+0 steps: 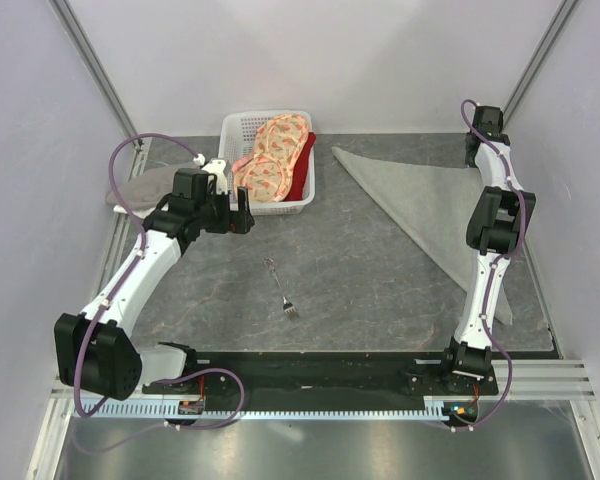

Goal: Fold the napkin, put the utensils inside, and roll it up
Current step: Fold the napkin, then grab a utensil with the right arm

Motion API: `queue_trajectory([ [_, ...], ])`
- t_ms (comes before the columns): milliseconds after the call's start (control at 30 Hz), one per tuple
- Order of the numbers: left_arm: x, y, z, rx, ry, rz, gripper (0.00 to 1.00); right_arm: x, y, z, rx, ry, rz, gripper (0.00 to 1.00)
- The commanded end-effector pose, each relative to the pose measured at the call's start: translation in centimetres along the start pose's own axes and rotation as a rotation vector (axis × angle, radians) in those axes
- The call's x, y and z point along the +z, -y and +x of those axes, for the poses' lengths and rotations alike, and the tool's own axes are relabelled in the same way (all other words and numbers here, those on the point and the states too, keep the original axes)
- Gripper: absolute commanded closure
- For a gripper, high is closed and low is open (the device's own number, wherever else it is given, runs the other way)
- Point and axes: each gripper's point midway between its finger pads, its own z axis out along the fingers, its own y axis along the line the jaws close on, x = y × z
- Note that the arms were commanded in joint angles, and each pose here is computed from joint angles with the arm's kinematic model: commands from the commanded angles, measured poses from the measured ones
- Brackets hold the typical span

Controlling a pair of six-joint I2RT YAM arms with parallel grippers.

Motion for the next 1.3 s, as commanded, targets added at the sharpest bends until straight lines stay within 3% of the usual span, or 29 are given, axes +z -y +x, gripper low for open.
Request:
queue_trajectory([
  [0,0.2,-0.2,-1.0,0.042,0.034,-0.001,0.00,0.1,0.2,-2.2,0.023,0.072,-0.006,1.00],
  [133,0.3,-0.1,-1.1,0.045,0.035,0.001,0.00,0.4,0.2,-1.9,0.018,0.064,0.006,0.98],
  [233,0.3,-0.1,-1.0,0.043,0.031,0.003,0.00,0.1,0.2,-2.0,0.021,0.066,-0.003,0.73],
  [267,0.3,0.0,-1.0,0.043,0.032,0.007,0.00,-0.6,0.3,-2.6,0.025,0.078,-0.010,0.50],
  [300,0.2,0.0,-1.1,0.043,0.035,0.009,0.00,-1.0,0.5,-3.0,0.030,0.087,-0.013,0.38],
  [367,0.1,0.1,-1.2,0.043,0.041,0.014,0.00,-2.6,0.7,-4.4,0.041,0.119,-0.036,0.20],
  [400,0.0,0.2,-1.2,0.043,0.042,0.017,0.00,-3.3,0.8,-4.9,0.046,0.131,-0.044,0.18],
  [600,-0.8,0.6,-1.7,0.039,0.067,0.037,0.00,-9.6,0.4,-8.2,0.108,0.219,-0.169,0.15],
  [700,-1.2,1.0,-2.0,0.038,0.081,0.049,0.00,-12.9,-0.8,-7.9,0.114,0.231,-0.230,0.16],
  [733,-1.3,1.0,-2.0,0.037,0.086,0.049,0.00,-12.9,-1.8,-6.0,0.128,0.186,-0.250,0.16],
  [800,-1.7,1.2,-2.3,0.035,0.100,0.058,0.00,-16.6,-3.4,-6.2,0.137,0.219,-0.306,0.18],
  [833,-1.7,1.3,-2.2,0.032,0.100,0.060,0.00,-16.6,-4.8,-3.3,0.115,0.163,-0.322,0.18],
  [900,-1.9,1.5,-2.3,0.027,0.107,0.071,0.00,-21.3,-7.6,-2.8,0.103,0.207,-0.381,0.18],
  [933,-1.9,1.5,-2.3,0.022,0.108,0.073,0.00,-21.6,-9.3,0.6,0.068,0.153,-0.402,0.18],
  [967,-2.1,1.7,-2.4,0.019,0.113,0.078,0.00,-25.4,-12.0,0.8,0.032,0.199,-0.465,0.18],
  [1033,-2.4,1.7,-2.7,0.001,0.130,0.073,0.00,-27.2,-14.6,5.0,-0.003,0.149,-0.497,0.19],
  [1267,-3.4,0.9,-3.6,-0.052,0.188,0.013,0.00,-40.0,-26.6,16.2,-0.181,0.119,-0.763,0.23],
])
